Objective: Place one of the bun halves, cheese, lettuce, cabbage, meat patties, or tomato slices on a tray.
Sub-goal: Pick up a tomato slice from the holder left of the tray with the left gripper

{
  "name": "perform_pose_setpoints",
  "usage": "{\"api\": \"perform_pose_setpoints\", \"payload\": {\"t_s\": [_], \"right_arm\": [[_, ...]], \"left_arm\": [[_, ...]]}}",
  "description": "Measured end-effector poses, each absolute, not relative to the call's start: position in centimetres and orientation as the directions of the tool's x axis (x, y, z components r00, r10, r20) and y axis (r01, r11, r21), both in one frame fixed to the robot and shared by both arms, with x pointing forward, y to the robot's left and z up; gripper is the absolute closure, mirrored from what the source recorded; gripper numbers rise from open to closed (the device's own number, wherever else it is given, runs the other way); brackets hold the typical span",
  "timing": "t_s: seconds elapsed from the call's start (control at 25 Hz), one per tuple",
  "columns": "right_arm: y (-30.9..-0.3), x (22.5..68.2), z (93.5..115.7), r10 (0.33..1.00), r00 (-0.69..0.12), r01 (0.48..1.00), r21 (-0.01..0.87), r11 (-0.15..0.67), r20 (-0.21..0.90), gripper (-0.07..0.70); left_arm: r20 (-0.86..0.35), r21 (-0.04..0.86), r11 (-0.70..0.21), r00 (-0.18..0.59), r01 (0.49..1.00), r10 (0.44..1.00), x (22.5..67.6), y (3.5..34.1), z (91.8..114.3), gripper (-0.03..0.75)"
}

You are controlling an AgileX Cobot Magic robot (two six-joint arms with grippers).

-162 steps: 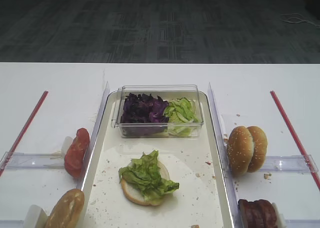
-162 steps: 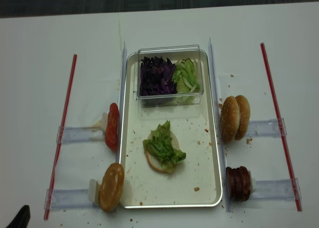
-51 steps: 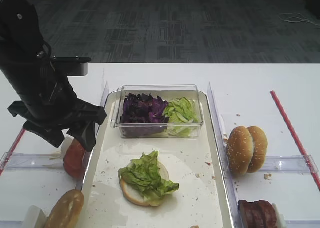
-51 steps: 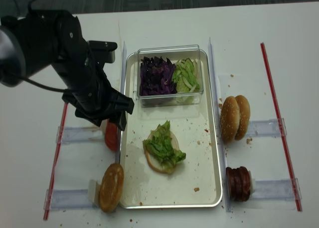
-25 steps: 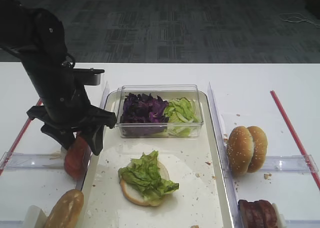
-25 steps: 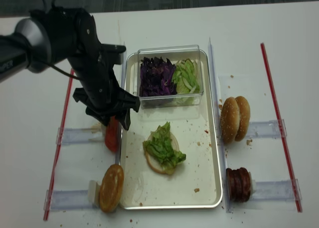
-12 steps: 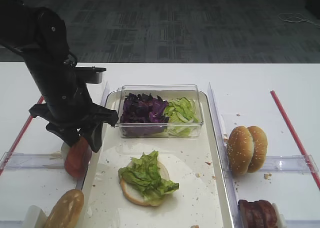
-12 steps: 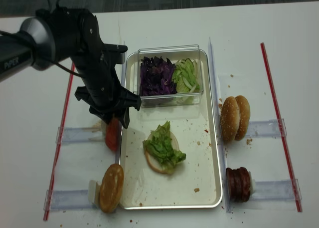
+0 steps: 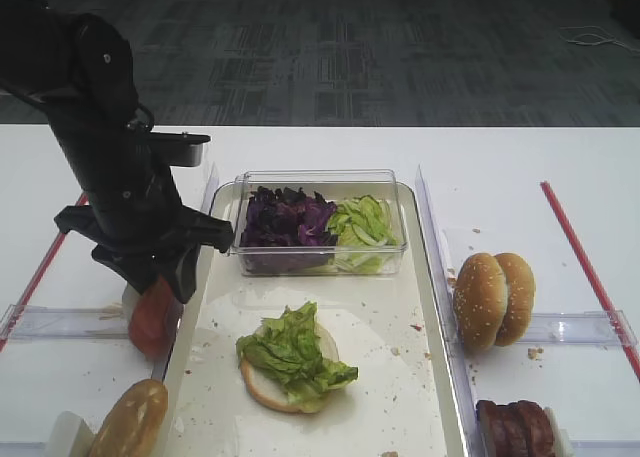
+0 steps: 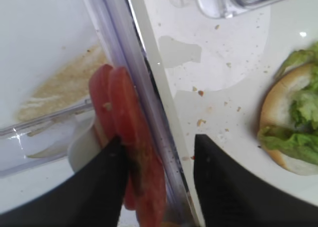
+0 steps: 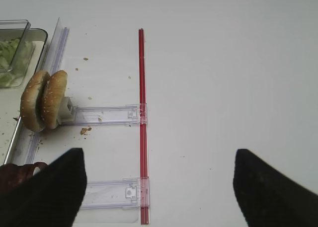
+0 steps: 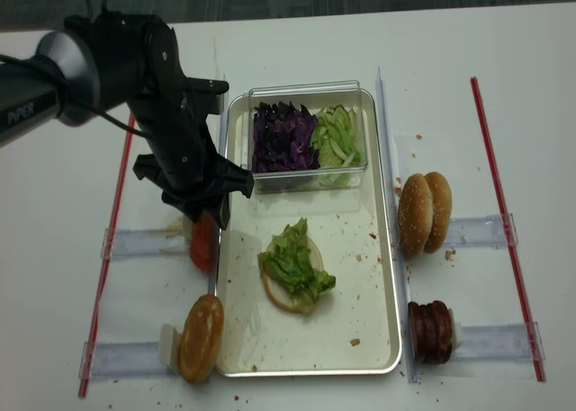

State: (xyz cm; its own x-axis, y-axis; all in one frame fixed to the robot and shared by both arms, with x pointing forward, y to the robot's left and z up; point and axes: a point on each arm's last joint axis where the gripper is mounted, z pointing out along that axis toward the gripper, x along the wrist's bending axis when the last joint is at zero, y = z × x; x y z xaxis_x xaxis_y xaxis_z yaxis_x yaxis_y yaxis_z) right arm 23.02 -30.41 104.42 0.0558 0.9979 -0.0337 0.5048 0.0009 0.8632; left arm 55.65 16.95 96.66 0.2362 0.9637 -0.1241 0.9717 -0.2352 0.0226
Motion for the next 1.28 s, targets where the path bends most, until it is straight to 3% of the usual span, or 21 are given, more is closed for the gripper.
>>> {"api": "perform_pose_setpoints", "payload": {"t_s": [0.2,1.28], "right_arm": [[-30.41,23.02,104.42,0.998,0.056,0.505,0.863,0.001,-0.034,-0.001],[-30.41,23.02,104.42,0.998,0.058,0.505,0.863,-0.003,-0.030,-0.001]], "left_arm": [[-0.119,0.023,-0.236,0.238,0.971,0.964,55.66,17.00,96.65,0.439],[-0.091,0.026,-0.249,0.250,0.968,0.964,55.74,17.24,96.63,0.547]]}}
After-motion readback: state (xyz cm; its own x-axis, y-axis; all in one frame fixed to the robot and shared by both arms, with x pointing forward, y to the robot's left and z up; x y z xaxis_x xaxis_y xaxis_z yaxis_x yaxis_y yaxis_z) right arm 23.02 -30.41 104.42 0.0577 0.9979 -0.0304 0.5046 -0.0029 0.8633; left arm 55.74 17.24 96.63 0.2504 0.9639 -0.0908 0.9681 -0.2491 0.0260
